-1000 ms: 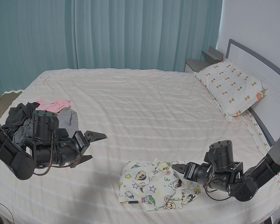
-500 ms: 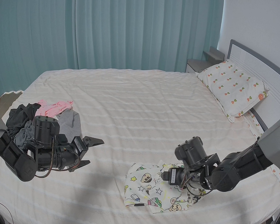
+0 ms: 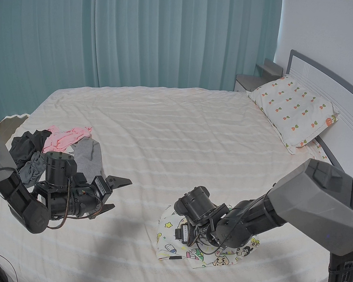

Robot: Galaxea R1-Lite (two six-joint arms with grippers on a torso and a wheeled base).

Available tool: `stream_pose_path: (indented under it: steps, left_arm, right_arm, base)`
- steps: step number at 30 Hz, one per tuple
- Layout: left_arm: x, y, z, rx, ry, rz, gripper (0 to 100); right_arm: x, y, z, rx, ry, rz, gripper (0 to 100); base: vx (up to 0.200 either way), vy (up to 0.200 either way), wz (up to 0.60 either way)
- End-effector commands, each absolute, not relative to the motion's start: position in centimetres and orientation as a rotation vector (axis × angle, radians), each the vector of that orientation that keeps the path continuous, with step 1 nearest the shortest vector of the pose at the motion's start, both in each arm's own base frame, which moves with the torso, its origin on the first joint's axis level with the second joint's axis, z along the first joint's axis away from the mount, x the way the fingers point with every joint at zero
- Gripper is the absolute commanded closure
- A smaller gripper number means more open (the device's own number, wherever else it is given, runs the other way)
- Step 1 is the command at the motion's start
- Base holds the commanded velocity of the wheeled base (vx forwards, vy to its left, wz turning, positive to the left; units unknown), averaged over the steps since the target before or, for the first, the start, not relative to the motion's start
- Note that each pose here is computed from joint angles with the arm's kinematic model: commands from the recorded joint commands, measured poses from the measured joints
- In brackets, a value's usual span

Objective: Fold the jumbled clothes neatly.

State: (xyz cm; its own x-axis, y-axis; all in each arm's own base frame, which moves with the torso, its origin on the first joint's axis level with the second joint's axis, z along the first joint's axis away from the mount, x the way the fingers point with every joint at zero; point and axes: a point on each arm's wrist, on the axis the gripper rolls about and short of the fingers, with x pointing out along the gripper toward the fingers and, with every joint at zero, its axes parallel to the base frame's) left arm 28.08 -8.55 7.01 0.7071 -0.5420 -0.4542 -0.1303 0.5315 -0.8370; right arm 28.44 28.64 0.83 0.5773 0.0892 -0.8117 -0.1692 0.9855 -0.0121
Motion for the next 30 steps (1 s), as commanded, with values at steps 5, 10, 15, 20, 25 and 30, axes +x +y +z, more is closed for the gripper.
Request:
stream_pose_path:
  steps: [5,10,15,20,25,30]
  left_arm:
    - [28.0,-8.5,6.4,-0.999,0.793,-0.265,0]
    - [27.9,-8.5,6.3,-0.998,0.798,-0.264,0]
    - [27.9,-8.5,6.2,-0.997,0.800,-0.265,0]
    - [27.9,-8.5,6.2,-0.997,0.801,-0.264,0]
    - [27.8,-8.6,6.2,-0.995,0.803,-0.265,0]
    - [27.8,-8.6,6.1,-0.995,0.806,-0.263,0]
  right_arm:
    - [29.8,28.2,-2.0,-0.256,0.924,0.054,0]
    - [30.0,27.0,-2.0,-0.298,0.911,-0.006,0]
    - [29.4,24.8,-1.4,-0.342,0.910,-0.066,0]
    - [28.3,22.7,0.4,-0.331,0.910,-0.089,0]
    - [27.8,20.1,1.9,-0.289,0.890,-0.123,0]
    - [27.0,17.9,1.5,-0.283,0.895,-0.148,0]
  base:
    - [0.000,0.000,0.00]
    - [0.000,0.000,0.00]
    - [0.000,0.000,0.00]
    - [0.000,0.000,0.00]
    - [0.000,0.000,0.00]
    - [0.000,0.000,0.00]
